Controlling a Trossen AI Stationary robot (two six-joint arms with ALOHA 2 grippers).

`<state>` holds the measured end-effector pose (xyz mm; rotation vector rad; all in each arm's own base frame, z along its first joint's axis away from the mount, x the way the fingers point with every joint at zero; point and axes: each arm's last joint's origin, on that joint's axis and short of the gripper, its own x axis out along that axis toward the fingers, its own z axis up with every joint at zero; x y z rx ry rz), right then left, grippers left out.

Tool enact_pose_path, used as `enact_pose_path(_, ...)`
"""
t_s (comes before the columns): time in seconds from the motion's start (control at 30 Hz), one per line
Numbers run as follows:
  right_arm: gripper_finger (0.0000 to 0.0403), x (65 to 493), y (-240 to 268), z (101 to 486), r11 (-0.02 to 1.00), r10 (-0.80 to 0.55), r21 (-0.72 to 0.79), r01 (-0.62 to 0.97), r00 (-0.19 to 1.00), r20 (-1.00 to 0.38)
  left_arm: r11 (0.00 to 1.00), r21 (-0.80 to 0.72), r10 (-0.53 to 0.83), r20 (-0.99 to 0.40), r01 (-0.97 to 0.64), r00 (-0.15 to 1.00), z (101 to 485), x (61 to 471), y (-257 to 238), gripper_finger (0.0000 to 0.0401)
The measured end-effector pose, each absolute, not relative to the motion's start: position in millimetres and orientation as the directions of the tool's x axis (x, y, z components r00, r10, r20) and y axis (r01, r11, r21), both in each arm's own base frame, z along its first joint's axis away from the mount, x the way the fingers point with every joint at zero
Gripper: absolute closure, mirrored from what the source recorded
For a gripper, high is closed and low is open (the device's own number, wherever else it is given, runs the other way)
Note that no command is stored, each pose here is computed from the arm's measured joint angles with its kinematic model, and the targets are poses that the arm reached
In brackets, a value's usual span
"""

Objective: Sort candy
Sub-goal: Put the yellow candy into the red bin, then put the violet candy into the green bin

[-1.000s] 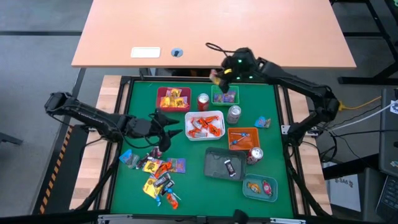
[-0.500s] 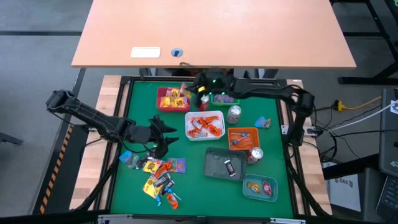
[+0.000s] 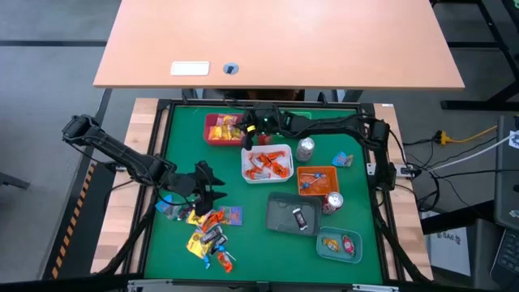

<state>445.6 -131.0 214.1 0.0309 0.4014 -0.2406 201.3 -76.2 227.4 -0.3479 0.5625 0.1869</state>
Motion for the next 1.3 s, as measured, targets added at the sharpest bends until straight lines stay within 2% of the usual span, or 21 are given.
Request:
enact_pose_path(0.2, 0.0398, 446, -134, 209, 0.946, -0.313, -0.054, 0.318, 0.861, -0.400, 0.935, -0.264, 0.048, -0.566, -0.236, 0.823, 226, 198, -82, 0.0207)
enact_pose_path(0.63, 0.0395, 446, -134, 210, 0.945, -0.318, -0.056, 0.323, 0.860, -0.399, 0.954, -0.181, 0.064, -0.662, -0.241, 0.747, 199, 210, -90, 0.0207)
enact_pose_path(0.73, 0.0375, 446, -134, 209, 0.945, -0.318, -0.058, 0.322, 0.859, -0.401, 0.958, -0.166, 0.058, -0.686, -0.233, 0.725, 190, 215, -94, 0.0207)
enact_pose_path(1.03, 0.0273, 446, -134, 209, 0.946, -0.318, -0.080, 0.313, 0.859, -0.401, 0.978, -0.139, 0.016, -0.687, -0.153, 0.726, 168, 233, -105, 0.0207)
enact_pose_path(1.17, 0.0255, 442, -133, 218, 0.947, -0.318, -0.080, 0.312, 0.860, -0.399, 0.985, -0.130, -0.002, -0.666, -0.114, 0.746, 159, 242, -110, 0.0207)
enact_pose_path(1.3, 0.0255, 431, -129, 242, 0.955, -0.295, -0.093, 0.282, 0.864, -0.409, 0.986, -0.148, -0.046, -0.680, -0.075, 0.731, 148, 248, -114, 0.0207)
